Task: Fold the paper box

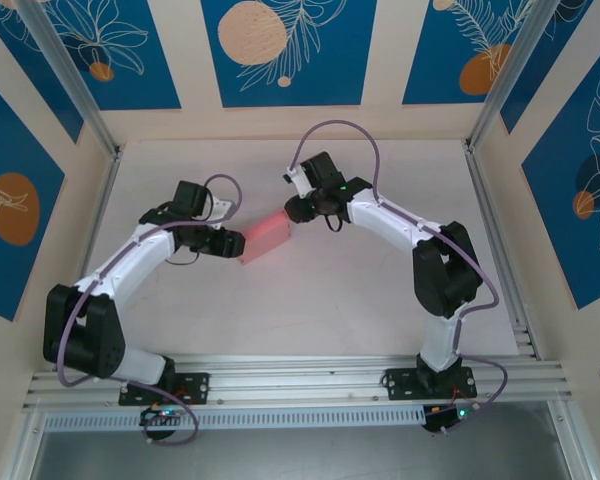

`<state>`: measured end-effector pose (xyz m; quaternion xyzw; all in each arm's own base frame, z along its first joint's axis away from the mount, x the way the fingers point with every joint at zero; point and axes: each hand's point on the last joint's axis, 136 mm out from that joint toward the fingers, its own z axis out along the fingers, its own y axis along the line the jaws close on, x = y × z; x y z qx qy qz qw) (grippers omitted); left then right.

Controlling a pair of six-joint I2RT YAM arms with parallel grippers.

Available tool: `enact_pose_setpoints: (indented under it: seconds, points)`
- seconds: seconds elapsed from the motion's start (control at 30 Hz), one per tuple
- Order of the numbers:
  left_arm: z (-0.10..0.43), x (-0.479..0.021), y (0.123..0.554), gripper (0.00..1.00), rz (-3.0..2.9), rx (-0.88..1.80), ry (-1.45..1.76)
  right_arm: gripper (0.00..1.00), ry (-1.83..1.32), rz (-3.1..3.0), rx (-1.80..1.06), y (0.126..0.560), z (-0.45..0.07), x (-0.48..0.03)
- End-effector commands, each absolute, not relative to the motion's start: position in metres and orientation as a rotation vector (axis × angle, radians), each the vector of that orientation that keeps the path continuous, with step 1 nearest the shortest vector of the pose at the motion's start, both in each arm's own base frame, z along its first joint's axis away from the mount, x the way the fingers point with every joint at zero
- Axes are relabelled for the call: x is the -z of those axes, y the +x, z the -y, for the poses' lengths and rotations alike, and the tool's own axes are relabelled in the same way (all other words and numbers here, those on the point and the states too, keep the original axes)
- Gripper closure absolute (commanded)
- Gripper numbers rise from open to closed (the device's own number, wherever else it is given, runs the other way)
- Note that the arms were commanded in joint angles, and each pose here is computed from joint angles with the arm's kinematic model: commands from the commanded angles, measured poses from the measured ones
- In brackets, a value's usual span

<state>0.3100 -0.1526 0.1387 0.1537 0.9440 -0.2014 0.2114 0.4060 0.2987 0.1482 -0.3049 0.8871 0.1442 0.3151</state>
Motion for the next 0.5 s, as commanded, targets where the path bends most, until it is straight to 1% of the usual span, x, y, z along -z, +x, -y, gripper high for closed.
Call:
enact_pose_setpoints:
  seconds: [0.0,0.13,0.3,0.47]
  points:
    - [0.150,-0.173,0.312,0.38,-2.538,0.522,0.418,0.61,-0.899,-2.279,-0.459,0.390,-0.301,-0.159]
    - [0.140,-0.184,0.323,0.37,-2.488,0.436,0.375,0.62,-0.941,-2.237,-0.525,0.383,-0.299,-0.160]
    - [0.150,-0.180,0.335,0.37,-2.451,0.487,0.391,0.63,-0.975,-2.209,-0.547,0.387,-0.299,-0.153]
    - [0.157,-0.174,0.339,0.36,-2.393,0.507,0.476,0.63,-0.973,-2.183,-0.478,0.400,-0.296,-0.144]
